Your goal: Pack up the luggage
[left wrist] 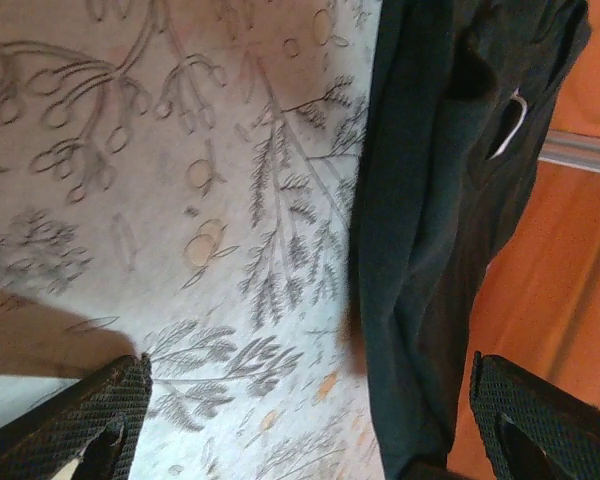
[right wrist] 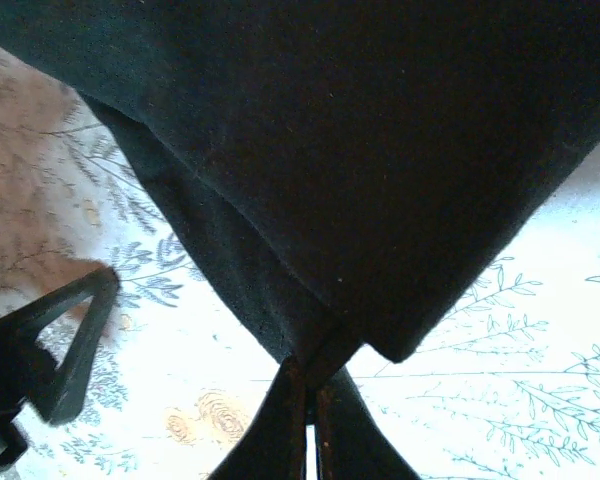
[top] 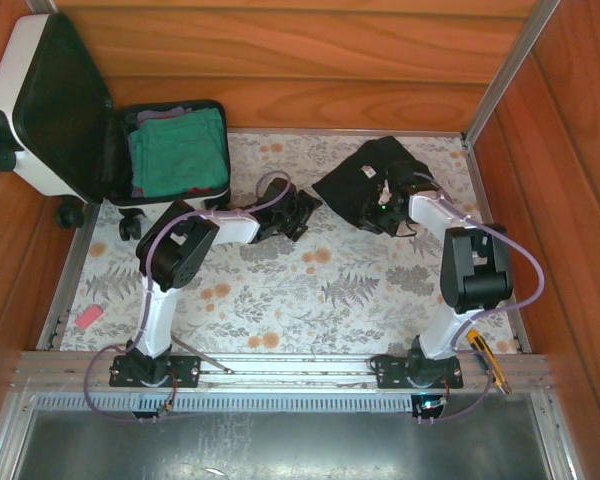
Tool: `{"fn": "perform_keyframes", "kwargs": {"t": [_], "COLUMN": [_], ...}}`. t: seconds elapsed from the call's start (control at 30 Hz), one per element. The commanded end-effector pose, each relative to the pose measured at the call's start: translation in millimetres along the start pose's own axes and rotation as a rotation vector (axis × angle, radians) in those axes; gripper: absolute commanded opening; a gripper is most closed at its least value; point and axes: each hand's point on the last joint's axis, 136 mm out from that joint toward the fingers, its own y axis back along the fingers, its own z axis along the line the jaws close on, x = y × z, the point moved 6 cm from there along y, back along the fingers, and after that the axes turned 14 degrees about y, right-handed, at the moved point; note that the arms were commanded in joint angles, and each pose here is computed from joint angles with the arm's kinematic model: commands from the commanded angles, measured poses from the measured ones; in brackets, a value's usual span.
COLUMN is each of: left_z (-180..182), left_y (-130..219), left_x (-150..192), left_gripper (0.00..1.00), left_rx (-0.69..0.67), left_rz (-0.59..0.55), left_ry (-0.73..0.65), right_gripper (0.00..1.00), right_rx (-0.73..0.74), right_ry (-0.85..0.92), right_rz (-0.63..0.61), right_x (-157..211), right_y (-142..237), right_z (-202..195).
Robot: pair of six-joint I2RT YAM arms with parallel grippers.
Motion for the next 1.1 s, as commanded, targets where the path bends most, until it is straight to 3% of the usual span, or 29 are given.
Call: {"fn": "perform_keyframes", "kwargs": {"t": [0.0,0.33,0.6,1.07], "left_z": [13.9,-5.6,29.4,31.5], "left_y": [-16.4,-46.4,-64.8,-86.7], "left_x": [2.8,9.0,10.5,13.5], "left_gripper": [0.88,0.87,0.81,0.77], "left_rx": [-0.032,0.024,-0.054,-0.053], "left_rz": [0.006,-0.012,-0.009,0.0], "left_ry": [0.045,0.026,0.137,0.196], "right_gripper": [0.0,0.0,0.0,0.0], "right_rx": [-0.024,-0.065,-0.056,-0.076], "right_ry": [-0.002,0.007,0.032,0.072], "right_rz": [0.017,0.015,-0.014,-0.072], "right_x": [5.0,5.2,0.4,-7.6], "right_y": [9.0,13.2,27.2,54.2], "right_z": [9.2,19.0,24.1,37.5]}}
